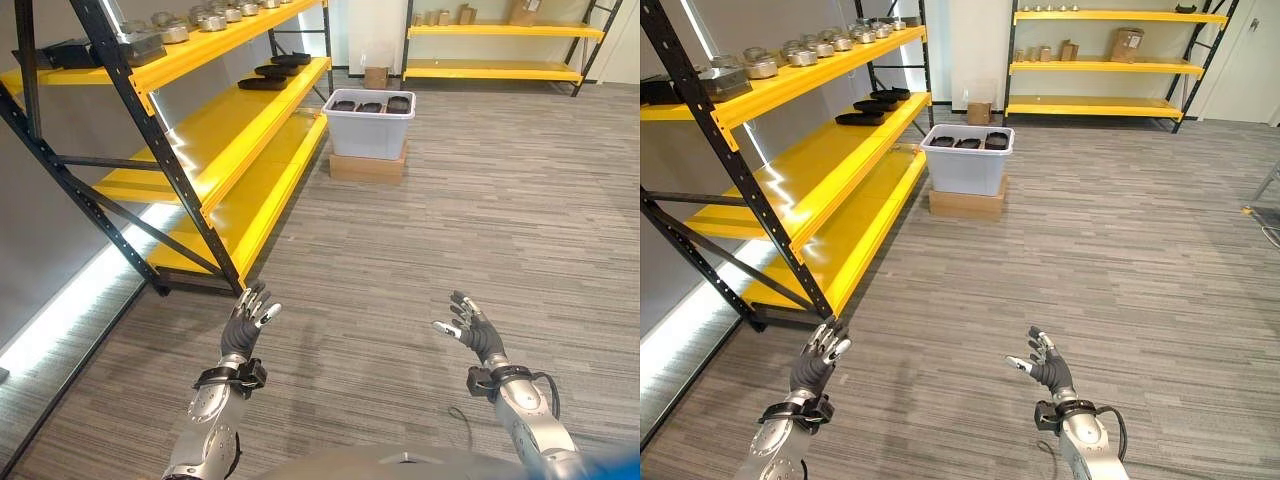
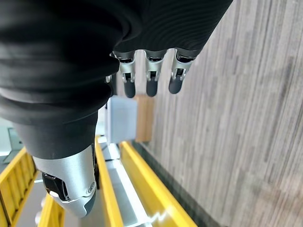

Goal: Move parts from the plastic box to the shelf.

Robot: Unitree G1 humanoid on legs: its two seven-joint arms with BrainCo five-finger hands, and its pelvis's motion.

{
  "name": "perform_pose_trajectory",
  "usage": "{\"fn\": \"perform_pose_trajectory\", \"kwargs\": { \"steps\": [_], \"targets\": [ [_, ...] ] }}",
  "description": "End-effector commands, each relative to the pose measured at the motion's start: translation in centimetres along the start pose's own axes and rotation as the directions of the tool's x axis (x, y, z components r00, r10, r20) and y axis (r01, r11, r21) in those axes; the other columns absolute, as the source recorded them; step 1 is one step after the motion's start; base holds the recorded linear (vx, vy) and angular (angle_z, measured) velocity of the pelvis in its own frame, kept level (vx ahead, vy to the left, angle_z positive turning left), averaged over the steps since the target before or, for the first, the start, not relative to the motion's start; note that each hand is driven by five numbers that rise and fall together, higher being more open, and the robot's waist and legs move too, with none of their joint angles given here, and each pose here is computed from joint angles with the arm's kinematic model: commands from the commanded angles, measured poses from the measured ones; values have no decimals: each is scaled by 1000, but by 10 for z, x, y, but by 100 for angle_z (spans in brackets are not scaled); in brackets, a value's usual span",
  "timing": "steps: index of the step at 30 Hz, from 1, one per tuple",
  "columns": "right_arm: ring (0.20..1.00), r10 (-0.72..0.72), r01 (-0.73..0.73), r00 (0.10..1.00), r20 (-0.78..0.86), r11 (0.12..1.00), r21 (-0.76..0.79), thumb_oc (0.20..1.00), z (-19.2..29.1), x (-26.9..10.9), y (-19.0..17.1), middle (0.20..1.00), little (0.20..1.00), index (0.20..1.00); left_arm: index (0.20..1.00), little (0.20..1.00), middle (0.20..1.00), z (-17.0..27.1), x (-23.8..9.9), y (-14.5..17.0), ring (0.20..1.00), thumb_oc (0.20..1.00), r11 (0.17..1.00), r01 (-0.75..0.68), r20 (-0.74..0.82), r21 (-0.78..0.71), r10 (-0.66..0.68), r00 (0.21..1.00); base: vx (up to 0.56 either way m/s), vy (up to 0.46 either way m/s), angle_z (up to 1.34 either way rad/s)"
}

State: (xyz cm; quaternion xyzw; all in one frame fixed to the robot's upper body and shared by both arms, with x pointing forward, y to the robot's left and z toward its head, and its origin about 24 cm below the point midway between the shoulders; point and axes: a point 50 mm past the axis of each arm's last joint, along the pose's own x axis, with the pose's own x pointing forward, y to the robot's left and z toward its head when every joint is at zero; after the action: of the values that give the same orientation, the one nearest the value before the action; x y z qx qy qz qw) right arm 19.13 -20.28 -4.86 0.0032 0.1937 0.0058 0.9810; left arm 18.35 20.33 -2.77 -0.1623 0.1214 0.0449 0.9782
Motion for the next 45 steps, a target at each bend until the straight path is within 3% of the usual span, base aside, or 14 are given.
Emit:
{"fn": "perform_pose_trajectory", "kwargs": {
  "steps": [1, 29, 45],
  "targets": [
    [1000, 6, -12, 989, 147, 999, 38, 1000, 30, 8, 2, 1000, 1000, 1000, 1000, 1000, 1000, 21, 11, 0, 1000, 1000, 996, 44, 90, 75, -50, 995, 0, 0, 0],
    [1000, 13, -20, 990, 141, 999, 46, 1000, 29, 8, 4, 1000, 1000, 1000, 1000, 1000, 1000, 21, 11, 1, 1000, 1000, 997, 33, 89, 73, -40, 995, 0, 0, 0],
    [1000, 70, -82, 981, 181, 995, 61, 1000, 40, 17, 16, 1000, 1000, 1000, 1000, 1000, 1000, 44, 22, -5, 1000, 1000, 991, 56, 168, 118, -75, 983, -10, 107, 7]
  ]
}}
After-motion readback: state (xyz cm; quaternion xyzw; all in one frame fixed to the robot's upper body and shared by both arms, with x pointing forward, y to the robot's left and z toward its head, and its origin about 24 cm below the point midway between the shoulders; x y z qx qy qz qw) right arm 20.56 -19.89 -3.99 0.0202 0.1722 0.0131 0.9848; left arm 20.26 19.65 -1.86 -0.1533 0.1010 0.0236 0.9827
